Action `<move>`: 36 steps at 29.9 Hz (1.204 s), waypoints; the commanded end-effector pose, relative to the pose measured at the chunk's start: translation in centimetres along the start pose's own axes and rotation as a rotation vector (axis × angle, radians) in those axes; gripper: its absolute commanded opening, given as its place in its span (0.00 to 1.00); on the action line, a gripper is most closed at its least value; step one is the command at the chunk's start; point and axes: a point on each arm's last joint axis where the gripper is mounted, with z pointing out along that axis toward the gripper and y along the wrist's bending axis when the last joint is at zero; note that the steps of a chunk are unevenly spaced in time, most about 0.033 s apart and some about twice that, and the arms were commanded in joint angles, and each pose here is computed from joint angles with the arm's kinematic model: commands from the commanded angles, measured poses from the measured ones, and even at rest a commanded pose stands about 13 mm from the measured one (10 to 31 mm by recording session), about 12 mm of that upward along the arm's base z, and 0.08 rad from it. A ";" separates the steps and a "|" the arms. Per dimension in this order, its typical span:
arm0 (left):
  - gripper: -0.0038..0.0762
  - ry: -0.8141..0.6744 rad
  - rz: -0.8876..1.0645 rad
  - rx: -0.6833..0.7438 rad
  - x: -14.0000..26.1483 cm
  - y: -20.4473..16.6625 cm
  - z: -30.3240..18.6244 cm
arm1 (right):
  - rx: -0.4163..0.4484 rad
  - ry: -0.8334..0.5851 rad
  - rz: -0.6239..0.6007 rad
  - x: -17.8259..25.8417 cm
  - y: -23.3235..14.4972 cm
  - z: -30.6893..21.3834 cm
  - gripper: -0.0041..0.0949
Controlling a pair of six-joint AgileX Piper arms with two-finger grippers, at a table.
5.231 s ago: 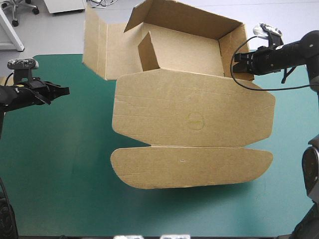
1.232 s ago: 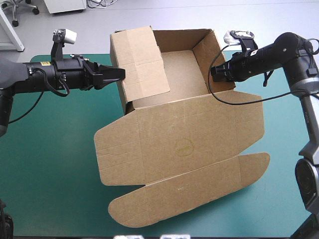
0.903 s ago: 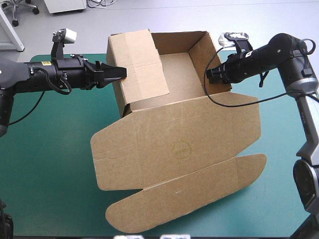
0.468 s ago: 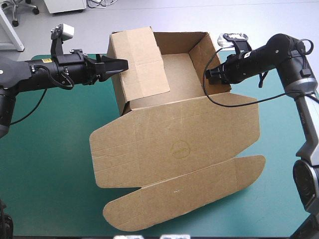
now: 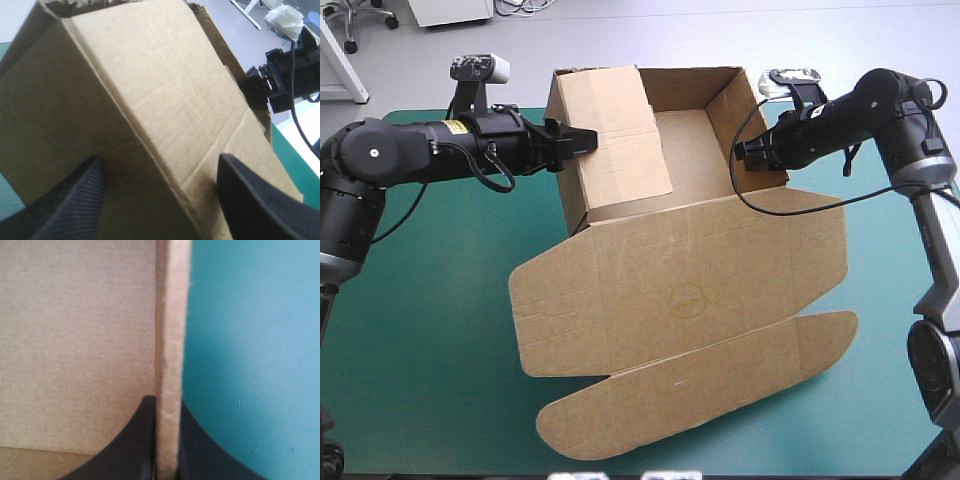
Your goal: Fold the box
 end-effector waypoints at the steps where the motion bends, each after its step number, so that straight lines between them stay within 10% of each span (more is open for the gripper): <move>1: 0.63 -0.085 0.000 0.000 -1.3 -2.1 -1.4 | -0.051 -0.099 -0.024 -0.7 2.4 -2.4 0.03; 36: 0.60 0.060 0.020 -0.484 -0.3 -2.1 3.3 | 0.114 -0.091 -0.051 -0.6 4.6 -1.2 0.03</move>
